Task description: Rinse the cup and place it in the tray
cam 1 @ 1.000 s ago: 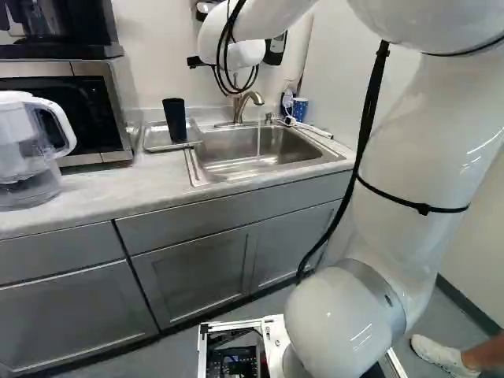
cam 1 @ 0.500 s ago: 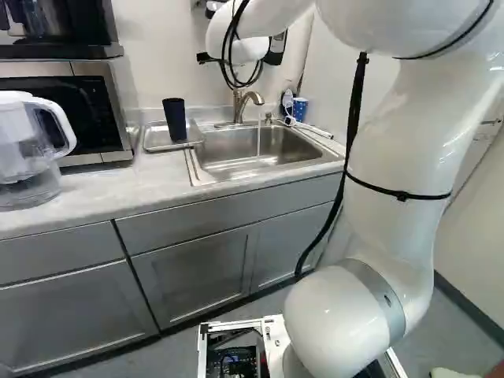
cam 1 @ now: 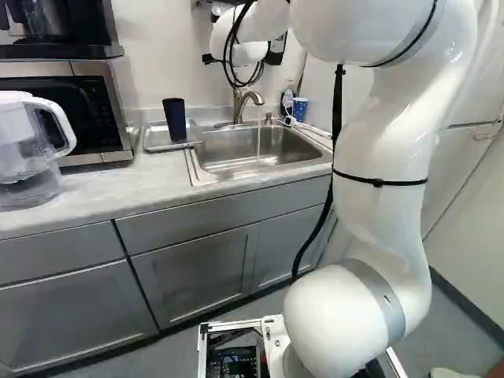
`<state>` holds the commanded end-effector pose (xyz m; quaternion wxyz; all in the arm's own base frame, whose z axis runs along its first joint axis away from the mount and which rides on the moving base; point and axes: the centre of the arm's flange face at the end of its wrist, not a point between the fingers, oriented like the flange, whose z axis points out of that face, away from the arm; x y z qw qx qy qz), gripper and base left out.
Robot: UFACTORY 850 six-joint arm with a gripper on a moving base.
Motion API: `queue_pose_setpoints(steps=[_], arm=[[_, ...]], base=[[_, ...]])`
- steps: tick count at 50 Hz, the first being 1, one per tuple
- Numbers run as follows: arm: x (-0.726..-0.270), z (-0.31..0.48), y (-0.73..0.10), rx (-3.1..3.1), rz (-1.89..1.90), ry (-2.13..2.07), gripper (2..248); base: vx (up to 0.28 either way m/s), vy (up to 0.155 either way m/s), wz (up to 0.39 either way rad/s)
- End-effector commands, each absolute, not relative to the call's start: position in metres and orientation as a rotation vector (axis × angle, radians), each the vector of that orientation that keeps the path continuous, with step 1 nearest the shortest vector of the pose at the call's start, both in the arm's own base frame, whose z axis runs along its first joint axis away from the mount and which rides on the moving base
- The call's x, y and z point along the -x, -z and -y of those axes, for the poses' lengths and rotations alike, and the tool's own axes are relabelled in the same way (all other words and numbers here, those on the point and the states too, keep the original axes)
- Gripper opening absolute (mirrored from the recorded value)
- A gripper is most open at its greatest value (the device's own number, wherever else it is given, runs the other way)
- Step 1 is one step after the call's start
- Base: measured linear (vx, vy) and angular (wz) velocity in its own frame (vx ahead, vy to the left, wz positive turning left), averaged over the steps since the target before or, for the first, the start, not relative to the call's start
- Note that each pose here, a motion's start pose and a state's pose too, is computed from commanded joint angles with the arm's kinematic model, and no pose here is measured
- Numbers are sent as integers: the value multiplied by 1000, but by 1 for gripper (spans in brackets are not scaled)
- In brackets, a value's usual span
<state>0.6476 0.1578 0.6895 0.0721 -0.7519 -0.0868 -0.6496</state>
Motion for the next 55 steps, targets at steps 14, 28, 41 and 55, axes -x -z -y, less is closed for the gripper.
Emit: queue_pose_setpoints(steps=[14,28,41,55], arm=[[-659,-166,-686,2267,272,1934,247],[-658,-166,-684,2294,277,1903,247],[-659,-166,-683,2304,278,1892,247],[-659,-166,-681,2319,279,1874,247]], base=[[0,0,0],[0,0,0],[0,0,0],[0,0,0]])
